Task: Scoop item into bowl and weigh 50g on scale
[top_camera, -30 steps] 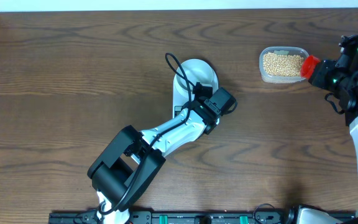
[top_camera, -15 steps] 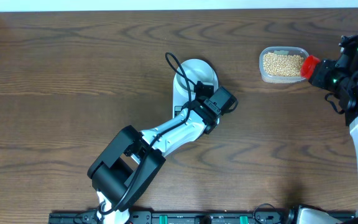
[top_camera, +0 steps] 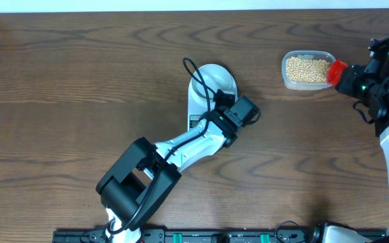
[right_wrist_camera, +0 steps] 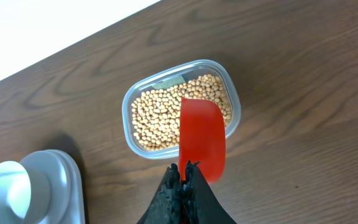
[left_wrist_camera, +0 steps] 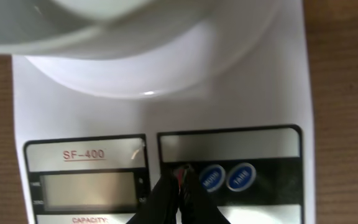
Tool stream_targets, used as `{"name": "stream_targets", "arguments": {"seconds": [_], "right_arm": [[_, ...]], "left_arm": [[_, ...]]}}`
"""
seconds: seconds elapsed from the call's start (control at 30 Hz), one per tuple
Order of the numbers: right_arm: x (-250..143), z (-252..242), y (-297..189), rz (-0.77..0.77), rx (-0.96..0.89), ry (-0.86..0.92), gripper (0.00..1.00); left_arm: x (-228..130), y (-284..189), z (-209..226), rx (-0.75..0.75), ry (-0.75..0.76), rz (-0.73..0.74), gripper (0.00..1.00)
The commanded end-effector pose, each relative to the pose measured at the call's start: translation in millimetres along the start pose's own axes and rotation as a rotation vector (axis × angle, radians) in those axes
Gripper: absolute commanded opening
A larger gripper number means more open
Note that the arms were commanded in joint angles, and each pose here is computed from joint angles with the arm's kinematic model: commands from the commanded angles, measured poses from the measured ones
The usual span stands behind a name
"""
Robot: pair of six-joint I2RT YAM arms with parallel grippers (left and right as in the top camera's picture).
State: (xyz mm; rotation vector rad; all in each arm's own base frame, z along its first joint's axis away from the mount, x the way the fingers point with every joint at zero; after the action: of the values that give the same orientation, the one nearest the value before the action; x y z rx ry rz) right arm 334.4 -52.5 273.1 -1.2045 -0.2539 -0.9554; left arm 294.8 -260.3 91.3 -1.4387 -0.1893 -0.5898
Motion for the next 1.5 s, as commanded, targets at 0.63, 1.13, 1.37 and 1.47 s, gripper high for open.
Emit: {"name": "stream_targets", "arguments": {"seconds": [0.63, 1.13, 1.37, 1.47], "right_arm": [[4.0, 4.2, -1.8, -0.005, 0.015, -0.026, 0.01], [3.9, 4.2, -1.8, -0.004, 0.015, -0.026, 0.01], [3.9, 4.2, -1.8, -0.004, 0.015, -0.026, 0.01], [3.9, 4.2, -1.8, -0.004, 0.015, -0.026, 0.01]], "left_arm": [[-9.2, 4.6, -0.1, 0.018, 0.016, 0.024, 0.07], [-7.9, 9.9, 8.1, 0.026, -0.018, 0.021, 0.07], [-7.5, 10.1, 8.5, 0.026, -0.020, 0.020, 0.07], [-8.1, 10.2, 8.3, 0.024, -0.018, 0.023, 0.07]]}}
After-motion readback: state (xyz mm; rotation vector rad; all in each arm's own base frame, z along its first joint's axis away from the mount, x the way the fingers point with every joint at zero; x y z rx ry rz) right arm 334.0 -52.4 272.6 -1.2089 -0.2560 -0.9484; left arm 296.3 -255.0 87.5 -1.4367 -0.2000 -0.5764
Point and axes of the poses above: each gripper's point midway between its finger pads, its own y axis out along the fingers, its own z axis along the line the jaws close on, x = y × z, the point moved 8 cm from there along -y, back along the fingers, and after that the axes turned 8 degrees about y, right-handed, at the moved point
